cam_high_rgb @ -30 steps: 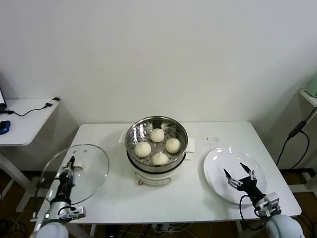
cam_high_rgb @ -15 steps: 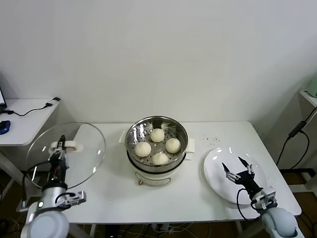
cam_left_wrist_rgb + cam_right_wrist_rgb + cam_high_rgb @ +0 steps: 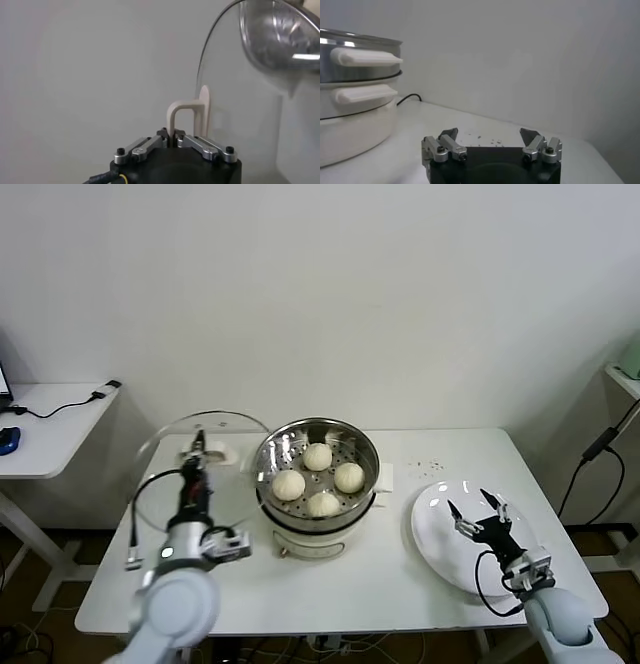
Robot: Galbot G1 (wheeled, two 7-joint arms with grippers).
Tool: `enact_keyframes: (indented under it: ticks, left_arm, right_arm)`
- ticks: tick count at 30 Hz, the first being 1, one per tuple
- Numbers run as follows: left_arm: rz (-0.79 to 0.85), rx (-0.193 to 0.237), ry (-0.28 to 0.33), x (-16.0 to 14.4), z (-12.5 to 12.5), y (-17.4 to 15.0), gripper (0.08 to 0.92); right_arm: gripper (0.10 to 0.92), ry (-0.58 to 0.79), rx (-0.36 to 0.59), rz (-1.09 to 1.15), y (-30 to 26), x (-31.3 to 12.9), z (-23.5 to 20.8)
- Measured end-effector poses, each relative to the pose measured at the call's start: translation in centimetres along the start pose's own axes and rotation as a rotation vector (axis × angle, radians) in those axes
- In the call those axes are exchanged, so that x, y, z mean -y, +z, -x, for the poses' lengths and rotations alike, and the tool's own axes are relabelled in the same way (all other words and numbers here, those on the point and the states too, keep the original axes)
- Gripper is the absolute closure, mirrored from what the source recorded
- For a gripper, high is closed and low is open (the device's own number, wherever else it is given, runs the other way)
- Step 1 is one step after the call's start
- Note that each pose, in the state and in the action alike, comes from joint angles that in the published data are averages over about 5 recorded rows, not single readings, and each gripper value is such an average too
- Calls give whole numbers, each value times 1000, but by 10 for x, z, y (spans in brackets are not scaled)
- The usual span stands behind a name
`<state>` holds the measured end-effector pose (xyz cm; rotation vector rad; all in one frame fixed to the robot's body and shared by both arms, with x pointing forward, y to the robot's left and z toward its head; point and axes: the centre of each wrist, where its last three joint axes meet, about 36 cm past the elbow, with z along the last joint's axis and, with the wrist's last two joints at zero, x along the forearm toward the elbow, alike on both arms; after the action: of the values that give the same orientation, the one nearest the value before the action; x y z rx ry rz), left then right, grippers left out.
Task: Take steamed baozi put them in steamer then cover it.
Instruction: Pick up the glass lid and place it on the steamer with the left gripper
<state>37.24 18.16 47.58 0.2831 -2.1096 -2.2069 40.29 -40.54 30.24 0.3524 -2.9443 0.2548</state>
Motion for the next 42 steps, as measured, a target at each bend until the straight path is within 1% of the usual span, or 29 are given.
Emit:
enact_keyframes:
  ticks: [6,12,20,29,37,42]
  left_arm:
    - [-38,30,14,-2,5,-52,853]
    - [-68,80,25,-2,9,-100,853]
    - [-91,108,44,-1,19,-147,853]
    - [-73,107,88,15,31,-176,853]
    - [-58,98,118,28,38,-189,853]
    - [-49,86,128,34,42,-191,853]
  right_arm:
    - [200,12,0,-6,1,5,-1]
    - [200,20,-2,-15,1,12,-4]
    - [200,25,2,-15,2,14,-3]
    - [200,21,3,-19,7,13,-1]
    - [200,16,-3,-21,11,12,-1]
    - [200,13,-3,-23,12,12,-2]
